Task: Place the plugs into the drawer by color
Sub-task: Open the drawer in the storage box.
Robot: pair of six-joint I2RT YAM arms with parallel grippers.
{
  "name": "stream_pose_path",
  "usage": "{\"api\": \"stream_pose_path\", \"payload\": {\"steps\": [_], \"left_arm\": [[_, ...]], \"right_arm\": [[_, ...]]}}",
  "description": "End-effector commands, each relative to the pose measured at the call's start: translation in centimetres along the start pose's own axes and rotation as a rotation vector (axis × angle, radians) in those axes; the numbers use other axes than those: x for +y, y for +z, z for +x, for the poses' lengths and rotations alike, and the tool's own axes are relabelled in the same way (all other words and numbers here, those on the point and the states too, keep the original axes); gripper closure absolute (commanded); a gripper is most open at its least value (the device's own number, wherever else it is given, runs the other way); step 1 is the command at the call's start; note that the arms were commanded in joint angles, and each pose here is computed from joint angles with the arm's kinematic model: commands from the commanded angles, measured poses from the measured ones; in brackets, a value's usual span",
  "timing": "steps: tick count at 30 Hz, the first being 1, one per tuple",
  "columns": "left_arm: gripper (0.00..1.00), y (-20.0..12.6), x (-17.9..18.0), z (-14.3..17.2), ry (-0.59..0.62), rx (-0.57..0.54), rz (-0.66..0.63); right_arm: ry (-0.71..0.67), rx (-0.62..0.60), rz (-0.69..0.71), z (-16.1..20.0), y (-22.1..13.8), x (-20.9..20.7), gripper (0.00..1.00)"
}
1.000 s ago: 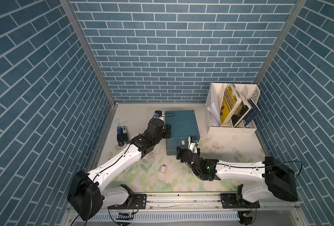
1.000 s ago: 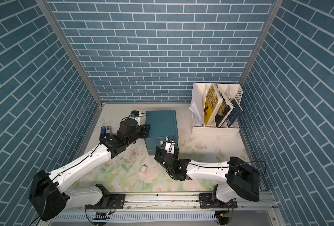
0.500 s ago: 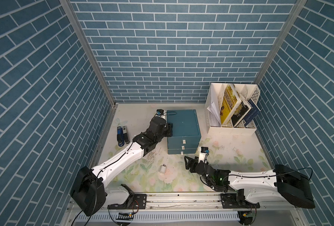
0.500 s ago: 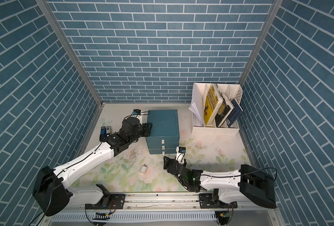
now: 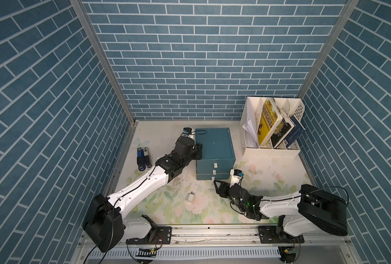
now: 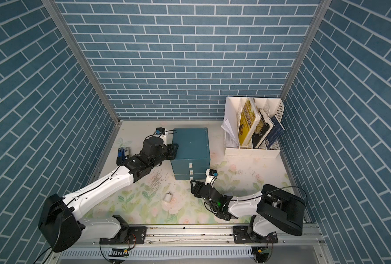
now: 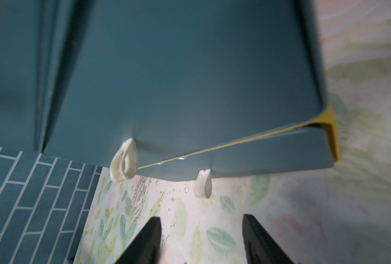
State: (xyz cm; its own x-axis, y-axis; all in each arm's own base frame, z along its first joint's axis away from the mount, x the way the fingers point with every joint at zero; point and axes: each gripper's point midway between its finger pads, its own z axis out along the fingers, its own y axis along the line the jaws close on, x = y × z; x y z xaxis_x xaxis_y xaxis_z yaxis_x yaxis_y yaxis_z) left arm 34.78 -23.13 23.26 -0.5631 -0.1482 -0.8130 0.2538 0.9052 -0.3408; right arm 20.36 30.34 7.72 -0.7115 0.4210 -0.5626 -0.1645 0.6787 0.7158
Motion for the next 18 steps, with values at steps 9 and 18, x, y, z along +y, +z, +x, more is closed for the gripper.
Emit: {"api": "stream_pose_path", "payload": {"steps": [9,18], "left_arm": [[0.58,0.7,1.7,4.6,0.047,0.162,-0.042],[0.58,0.8,1.9,4.7,0.052,0.165,-0.047]], "right_arm": [[0.115,-0.008,-0.096,-0.4,1.9,1.8,0.57],[0.141,0.006,-0.086,-0.3,3.1,1.6,0.61]]}}
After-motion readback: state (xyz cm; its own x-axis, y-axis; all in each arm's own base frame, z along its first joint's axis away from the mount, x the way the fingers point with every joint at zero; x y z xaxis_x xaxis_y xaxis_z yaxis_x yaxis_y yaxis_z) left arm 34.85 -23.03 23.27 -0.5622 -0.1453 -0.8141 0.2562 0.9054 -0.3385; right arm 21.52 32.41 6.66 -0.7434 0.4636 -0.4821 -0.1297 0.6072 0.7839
